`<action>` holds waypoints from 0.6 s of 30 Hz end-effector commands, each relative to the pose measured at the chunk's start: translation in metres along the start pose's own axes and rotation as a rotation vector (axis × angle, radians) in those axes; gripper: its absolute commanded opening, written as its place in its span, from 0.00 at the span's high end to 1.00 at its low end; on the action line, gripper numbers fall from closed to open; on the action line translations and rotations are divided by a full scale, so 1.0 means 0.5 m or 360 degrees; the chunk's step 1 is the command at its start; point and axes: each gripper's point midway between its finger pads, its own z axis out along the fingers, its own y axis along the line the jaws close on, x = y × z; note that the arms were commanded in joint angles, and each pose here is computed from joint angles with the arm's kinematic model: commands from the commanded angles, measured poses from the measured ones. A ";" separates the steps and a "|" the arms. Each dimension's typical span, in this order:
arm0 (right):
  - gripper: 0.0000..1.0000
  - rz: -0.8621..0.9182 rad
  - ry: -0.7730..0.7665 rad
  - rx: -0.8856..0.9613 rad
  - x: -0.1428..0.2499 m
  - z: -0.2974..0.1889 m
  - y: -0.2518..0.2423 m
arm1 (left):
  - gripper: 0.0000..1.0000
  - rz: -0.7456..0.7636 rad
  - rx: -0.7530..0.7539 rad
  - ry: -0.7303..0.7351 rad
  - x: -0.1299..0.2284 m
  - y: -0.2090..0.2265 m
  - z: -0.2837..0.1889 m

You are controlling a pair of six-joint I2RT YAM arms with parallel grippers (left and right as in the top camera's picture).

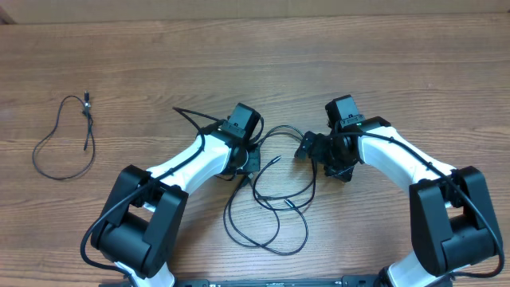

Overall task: Untangle cables
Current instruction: 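Swing the left gripper leftward and up, stretching the held cable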

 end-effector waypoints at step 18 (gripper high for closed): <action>0.00 0.0016 -0.0007 0.0111 0.001 0.016 -0.034 | 0.96 0.0188 0.0312 -0.0887 -0.097 -0.062 -0.421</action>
